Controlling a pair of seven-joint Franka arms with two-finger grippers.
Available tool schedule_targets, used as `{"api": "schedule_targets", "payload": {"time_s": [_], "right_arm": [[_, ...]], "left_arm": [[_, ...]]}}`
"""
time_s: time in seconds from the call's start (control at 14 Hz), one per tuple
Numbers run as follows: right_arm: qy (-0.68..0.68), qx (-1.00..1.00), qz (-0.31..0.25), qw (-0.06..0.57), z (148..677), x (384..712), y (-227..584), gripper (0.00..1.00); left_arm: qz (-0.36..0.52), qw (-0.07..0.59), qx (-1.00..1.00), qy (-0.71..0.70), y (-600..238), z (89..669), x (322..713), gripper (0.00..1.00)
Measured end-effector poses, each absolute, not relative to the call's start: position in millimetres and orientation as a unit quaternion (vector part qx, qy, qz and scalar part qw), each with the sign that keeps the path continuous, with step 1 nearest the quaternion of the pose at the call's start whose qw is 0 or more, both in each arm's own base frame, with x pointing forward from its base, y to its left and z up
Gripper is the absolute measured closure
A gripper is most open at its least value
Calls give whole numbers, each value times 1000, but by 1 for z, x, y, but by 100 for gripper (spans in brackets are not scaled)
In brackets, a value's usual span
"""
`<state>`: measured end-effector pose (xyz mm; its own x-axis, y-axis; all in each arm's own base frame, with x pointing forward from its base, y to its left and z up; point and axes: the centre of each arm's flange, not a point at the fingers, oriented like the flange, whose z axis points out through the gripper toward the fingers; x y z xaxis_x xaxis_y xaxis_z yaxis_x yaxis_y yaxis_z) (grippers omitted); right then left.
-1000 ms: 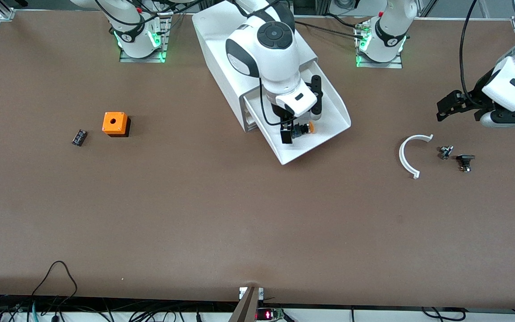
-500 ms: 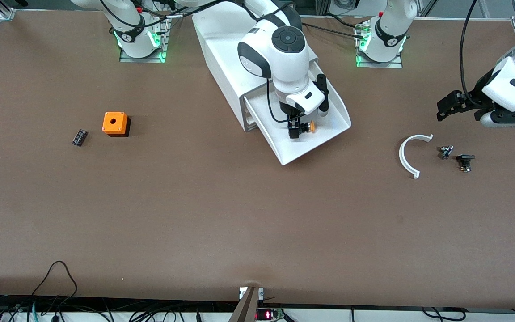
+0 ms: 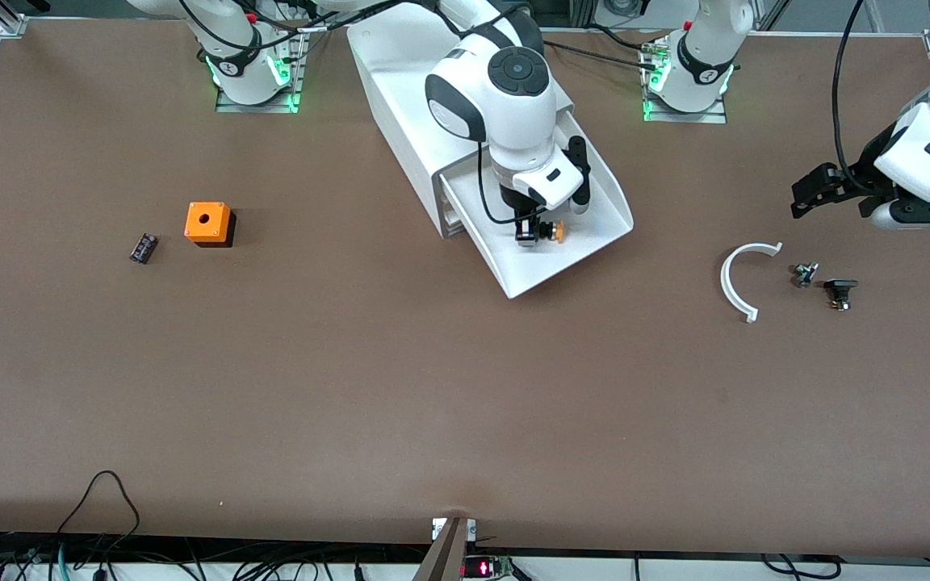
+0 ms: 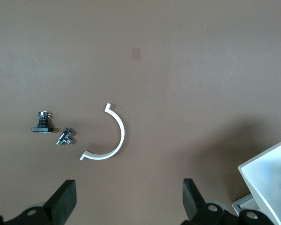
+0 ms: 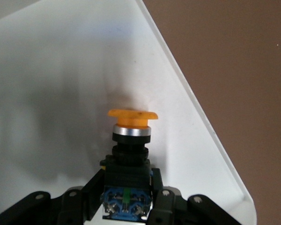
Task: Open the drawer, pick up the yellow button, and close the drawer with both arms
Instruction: 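Lift the button out with the right gripper while the left gripper returns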
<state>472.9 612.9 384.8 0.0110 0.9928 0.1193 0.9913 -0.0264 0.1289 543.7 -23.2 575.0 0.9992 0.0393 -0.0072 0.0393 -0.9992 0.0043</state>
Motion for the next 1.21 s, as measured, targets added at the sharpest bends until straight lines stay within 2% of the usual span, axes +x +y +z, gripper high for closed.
{"api": "schedule_targets", "payload": {"time_s": [0.14, 0.36, 0.43, 0.57, 0.86, 1.21], "right_arm": [[678, 728, 100, 5, 399, 478, 609, 57], [615, 776, 138, 7, 456, 495, 587, 57], [569, 808, 149, 16, 486, 511, 561, 57], [517, 843, 144, 32, 493, 534, 523, 57], [380, 918, 88, 68, 451, 595, 404, 57], [217, 974, 29, 66, 384, 644, 241, 57]], "left_arm": [[-4, 2, 1000, 20, -23, 575, 544, 0], [-4, 2, 1000, 19, -23, 575, 544, 0], [-3, 2, 1000, 19, -24, 575, 544, 0], [-5, 3, 1000, 18, -24, 574, 545, 0], [-17, 11, 1000, -5, -52, 535, 566, 0], [-5, 38, 998, 55, -158, 432, 600, 0]]}}
